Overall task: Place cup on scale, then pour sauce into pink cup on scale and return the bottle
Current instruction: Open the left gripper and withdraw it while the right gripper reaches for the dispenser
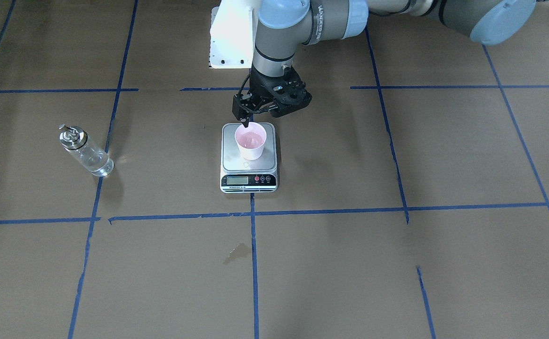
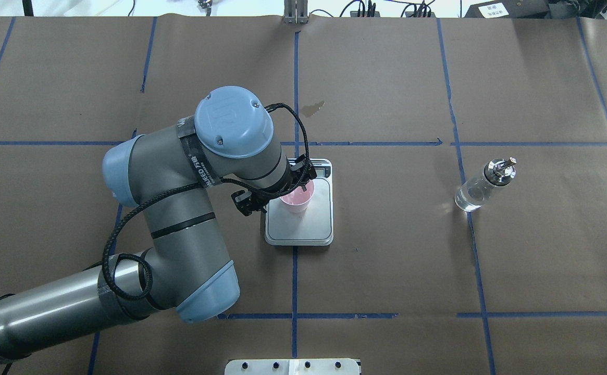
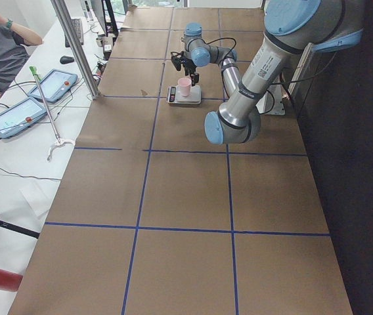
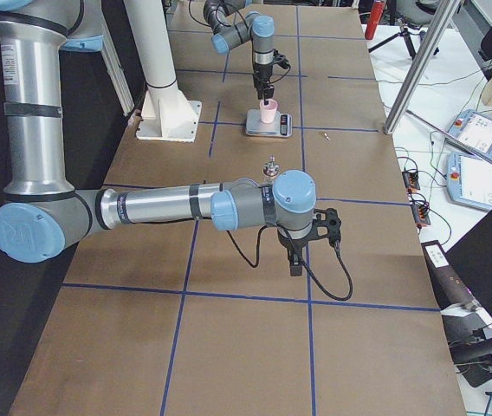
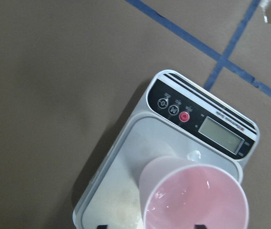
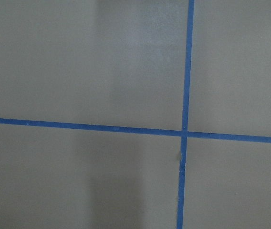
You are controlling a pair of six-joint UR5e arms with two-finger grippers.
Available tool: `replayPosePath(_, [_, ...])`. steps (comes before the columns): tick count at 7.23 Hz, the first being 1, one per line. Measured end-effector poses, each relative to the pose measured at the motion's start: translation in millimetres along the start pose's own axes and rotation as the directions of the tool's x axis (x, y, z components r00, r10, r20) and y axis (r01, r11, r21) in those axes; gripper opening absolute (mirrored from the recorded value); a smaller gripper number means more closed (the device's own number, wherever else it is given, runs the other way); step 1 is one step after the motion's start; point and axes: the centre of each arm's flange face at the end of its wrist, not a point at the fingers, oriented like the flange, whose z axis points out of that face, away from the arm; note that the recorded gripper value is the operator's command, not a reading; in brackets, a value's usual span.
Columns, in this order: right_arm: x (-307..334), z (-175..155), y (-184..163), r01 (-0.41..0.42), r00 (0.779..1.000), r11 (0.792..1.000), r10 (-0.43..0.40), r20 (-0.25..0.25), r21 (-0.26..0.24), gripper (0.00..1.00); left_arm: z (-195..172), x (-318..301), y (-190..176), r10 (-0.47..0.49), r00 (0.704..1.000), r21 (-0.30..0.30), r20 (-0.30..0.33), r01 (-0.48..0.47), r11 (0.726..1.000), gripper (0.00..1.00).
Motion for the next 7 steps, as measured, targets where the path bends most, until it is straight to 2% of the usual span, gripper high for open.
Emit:
replayPosePath(2, [-57.8, -32.0, 2.8, -0.031, 0.999, 1.000, 0.030, 0.016, 0.004, 1.00, -39.0, -6.6, -16.2, 0.051, 0.999, 0.018, -0.002, -0.051, 0.999, 1.00])
replayPosePath(4, [-155.7, -65.6, 29.1, -0.109, 0.993, 0.994, 0.108, 0.041, 0.002, 1.00, -75.6, -21.4, -70.8, 0.088, 0.996, 0.050, -0.012, -0.087, 0.995, 1.00])
replayPosePath(5, [-208.9, -71.1, 49.1, -0.155, 0.987, 0.988, 0.155, 0.039, 0.000, 1.00, -94.2, -40.7, -98.4, 0.116, 0.993, 0.066, -0.016, -0.115, 0.991, 1.00])
replayPosePath(7, [-299.1, -55.7, 87.0, -0.216, 0.976, 0.975, 0.216, 0.011, 0.052, 1.00, -121.7, -78.3, -145.5, 0.210, 0.978, 0.108, -0.001, -0.209, 0.972, 1.00])
